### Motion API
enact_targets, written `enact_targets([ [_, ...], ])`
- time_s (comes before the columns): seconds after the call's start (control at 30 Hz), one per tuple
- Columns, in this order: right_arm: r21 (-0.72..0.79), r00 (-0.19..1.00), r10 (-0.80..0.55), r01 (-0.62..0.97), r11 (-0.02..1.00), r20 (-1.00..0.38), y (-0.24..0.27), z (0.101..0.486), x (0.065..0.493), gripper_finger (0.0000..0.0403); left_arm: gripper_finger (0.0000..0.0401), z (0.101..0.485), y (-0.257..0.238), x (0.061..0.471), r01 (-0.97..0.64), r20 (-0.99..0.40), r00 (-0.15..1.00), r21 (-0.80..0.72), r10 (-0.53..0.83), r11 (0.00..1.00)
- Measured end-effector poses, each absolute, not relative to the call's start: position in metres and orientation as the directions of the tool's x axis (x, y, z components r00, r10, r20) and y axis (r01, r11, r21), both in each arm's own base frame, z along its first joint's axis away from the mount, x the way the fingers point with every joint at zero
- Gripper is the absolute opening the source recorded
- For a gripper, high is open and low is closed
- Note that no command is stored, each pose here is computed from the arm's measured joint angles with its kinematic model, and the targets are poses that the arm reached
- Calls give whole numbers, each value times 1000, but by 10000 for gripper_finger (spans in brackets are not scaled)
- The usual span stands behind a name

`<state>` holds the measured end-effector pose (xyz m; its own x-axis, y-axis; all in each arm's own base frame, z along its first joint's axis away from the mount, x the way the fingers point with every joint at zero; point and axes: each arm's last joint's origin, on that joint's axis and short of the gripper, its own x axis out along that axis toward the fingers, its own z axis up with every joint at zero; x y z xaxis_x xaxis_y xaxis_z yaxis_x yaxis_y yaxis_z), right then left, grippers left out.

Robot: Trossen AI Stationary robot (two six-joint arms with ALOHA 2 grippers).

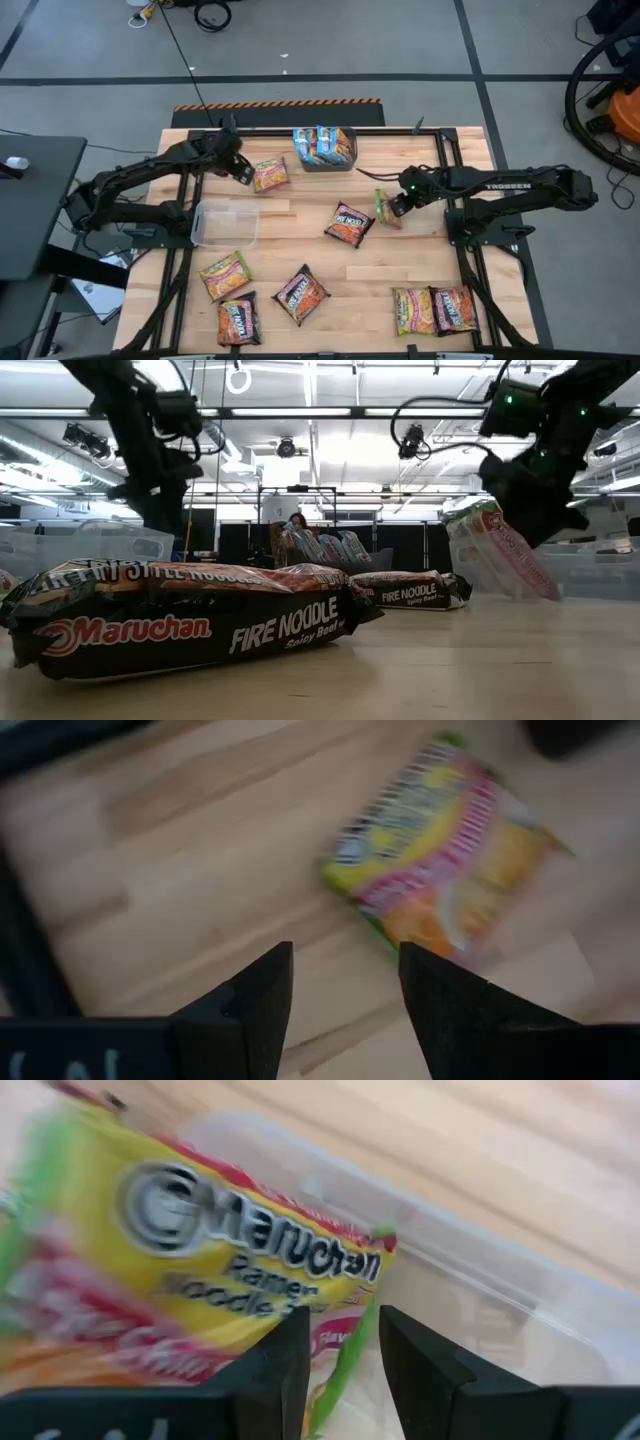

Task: Sort Maruchan noodles
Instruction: Put the green noodle pack into the right transparent bin

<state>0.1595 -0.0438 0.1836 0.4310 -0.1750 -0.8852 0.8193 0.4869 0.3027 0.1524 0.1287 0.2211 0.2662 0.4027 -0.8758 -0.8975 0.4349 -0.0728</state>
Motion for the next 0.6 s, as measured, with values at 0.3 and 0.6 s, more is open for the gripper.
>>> enact_targets([
  [0.3, 356, 536, -255, 779, 516, -804, -45, 219, 157, 127, 233, 180, 140, 136, -907, -850, 409, -418, 331, 48],
  [0.6, 361, 549, -258, 770, 525, -795, -41, 226, 144, 127, 229, 153, 141, 138, -843, -790, 458, -531, 407, -82],
])
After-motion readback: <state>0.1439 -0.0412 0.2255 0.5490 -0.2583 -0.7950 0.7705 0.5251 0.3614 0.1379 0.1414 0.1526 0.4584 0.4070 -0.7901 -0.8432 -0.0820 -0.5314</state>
